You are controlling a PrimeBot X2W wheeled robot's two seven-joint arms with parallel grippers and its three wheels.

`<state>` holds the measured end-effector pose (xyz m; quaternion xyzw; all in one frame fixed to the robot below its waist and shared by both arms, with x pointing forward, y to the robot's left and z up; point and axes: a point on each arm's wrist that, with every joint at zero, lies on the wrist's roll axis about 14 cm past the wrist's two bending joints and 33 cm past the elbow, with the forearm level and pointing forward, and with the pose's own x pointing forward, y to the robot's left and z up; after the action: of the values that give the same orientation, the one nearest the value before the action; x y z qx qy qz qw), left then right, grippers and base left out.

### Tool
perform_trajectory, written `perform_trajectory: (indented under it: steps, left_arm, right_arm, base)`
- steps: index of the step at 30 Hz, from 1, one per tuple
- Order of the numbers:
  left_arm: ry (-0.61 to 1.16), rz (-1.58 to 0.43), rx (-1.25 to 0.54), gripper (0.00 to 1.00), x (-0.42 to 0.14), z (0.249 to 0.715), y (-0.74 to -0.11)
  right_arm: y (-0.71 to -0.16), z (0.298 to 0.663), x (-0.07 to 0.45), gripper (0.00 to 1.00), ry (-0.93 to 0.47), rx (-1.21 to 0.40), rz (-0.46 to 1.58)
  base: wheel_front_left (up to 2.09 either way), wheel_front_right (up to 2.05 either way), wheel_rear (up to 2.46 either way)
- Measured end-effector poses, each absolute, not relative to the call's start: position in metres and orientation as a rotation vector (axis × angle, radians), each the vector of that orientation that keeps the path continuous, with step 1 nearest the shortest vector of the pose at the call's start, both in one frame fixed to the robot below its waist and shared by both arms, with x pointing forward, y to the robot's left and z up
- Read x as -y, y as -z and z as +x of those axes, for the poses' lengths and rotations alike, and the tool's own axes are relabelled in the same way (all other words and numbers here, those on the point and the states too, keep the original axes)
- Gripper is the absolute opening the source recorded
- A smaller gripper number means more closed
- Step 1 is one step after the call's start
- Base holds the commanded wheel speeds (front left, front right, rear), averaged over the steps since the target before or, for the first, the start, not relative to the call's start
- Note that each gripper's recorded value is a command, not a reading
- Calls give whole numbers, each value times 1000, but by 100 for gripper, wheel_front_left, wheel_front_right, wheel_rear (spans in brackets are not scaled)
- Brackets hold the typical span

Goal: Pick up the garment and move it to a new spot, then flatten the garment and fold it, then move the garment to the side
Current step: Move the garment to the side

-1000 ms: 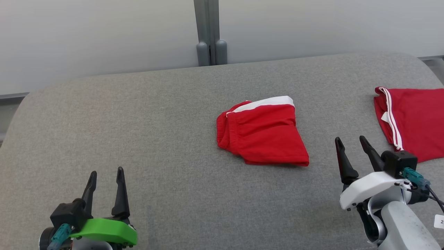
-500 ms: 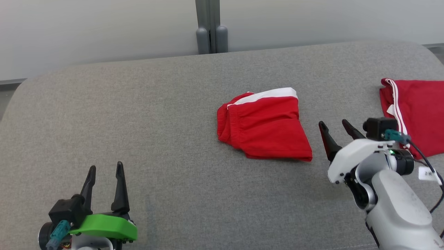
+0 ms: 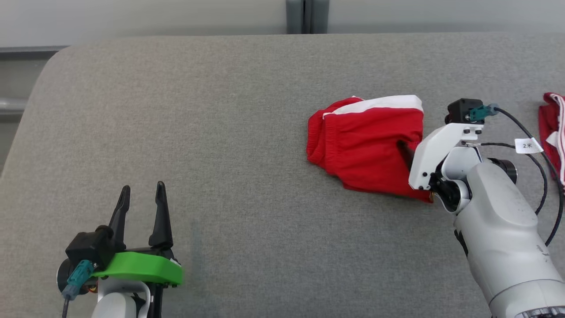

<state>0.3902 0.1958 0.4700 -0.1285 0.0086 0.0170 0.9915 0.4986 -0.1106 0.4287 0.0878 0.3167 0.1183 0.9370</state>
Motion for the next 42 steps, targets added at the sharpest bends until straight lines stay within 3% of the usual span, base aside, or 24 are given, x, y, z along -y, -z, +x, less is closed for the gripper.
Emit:
perform_trajectory:
  steps: [5, 6, 7, 8, 16, 23, 33, 42]
  left_arm:
    - [-74, -254, -33, 100, -209, 387, -464]
    - [-82, -254, -37, 100, -211, 386, -462]
    - [-89, -254, -41, 100, -213, 385, -461]
    - [-94, -255, -44, 100, -214, 385, -460]
    - [-94, -256, -49, 100, -213, 389, -457]
    - [-46, -255, -28, 100, -198, 405, -462]
    - [102, -240, 6, 100, -152, 436, -471]
    - [208, -224, 17, 100, -118, 469, -464]
  right_arm:
    - [-396, 495, 99, 100, -245, -751, 169]
    - [-388, 492, 97, 95, -250, -779, 149]
    - [-385, 493, 95, 44, -252, -793, 139]
    - [-384, 495, 94, 0, -254, -798, 136]
    - [-391, 508, 97, 0, -301, -784, -85]
    - [-439, 537, 132, 0, -305, -676, -353]
    - [-504, 530, 261, 0, -131, -605, -505]
    - [-485, 512, 369, 0, 95, -670, -482]
  base:
    - [0, 0, 0]
    - [0, 0, 0]
    - [0, 0, 0]
    - [0, 0, 0]
    - [0, 0, 0]
    - [0, 0, 0]
    - [0, 0, 0]
    - [0, 0, 0]
